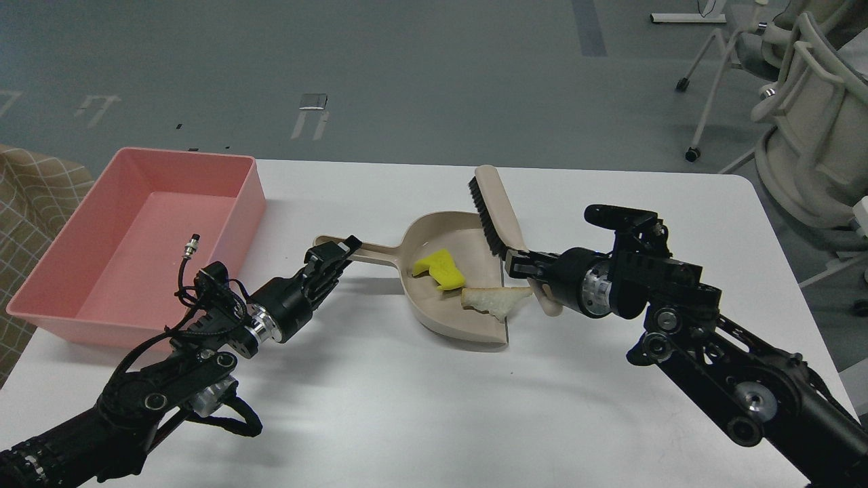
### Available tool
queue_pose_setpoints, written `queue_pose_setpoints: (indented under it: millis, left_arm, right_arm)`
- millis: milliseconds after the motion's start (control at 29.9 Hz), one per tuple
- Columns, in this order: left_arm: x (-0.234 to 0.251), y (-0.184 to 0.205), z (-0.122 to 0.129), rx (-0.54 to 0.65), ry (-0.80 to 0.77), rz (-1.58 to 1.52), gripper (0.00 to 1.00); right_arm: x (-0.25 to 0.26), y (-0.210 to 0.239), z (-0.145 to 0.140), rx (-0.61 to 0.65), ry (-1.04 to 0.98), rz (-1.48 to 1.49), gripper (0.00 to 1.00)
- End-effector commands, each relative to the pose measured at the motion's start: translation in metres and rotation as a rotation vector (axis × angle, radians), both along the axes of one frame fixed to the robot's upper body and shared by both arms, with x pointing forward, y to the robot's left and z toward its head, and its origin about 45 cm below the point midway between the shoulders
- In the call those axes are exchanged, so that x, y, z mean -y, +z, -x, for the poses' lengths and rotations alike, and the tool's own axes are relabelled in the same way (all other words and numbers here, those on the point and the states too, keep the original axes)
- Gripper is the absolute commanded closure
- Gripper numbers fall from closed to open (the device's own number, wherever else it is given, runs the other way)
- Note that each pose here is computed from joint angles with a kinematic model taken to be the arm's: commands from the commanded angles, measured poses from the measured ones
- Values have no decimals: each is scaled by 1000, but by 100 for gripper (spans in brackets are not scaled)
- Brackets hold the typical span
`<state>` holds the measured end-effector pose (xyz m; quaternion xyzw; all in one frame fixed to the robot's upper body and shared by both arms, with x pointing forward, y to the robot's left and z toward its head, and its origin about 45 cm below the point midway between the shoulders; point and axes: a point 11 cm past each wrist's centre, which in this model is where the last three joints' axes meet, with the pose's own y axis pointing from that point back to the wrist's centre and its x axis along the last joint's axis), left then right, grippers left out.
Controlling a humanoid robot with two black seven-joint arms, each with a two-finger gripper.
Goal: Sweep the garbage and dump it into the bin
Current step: 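Sweep the yellow sponge and wooden stick into the dustpan with the brush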
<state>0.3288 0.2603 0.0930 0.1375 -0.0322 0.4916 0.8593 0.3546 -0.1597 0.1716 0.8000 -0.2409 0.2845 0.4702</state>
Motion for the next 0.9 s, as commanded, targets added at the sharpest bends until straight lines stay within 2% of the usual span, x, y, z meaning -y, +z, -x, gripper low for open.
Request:
queue_pose_setpoints:
  millis: [0,167,368,569,870]
  left_arm:
    - [0,0,0,0,0,0,100]
    - [-1,-1,1,-1,0,-3,100]
    - [2,0,0,1,1,4,100]
    - [-2,1,0,2,2,-6,100]
    - [-3,1,-1,2,4,-7,100]
  right_arm:
    - [35,-4,-1,0,-41,76,100]
    - [62,-11,7,-19,-63,121,100]
    - [58,-33,31,-88,-56,92,100]
    - [33,-42,42,-120,-27,42,100]
    - [-33,-36,50,-129,50,-81,100]
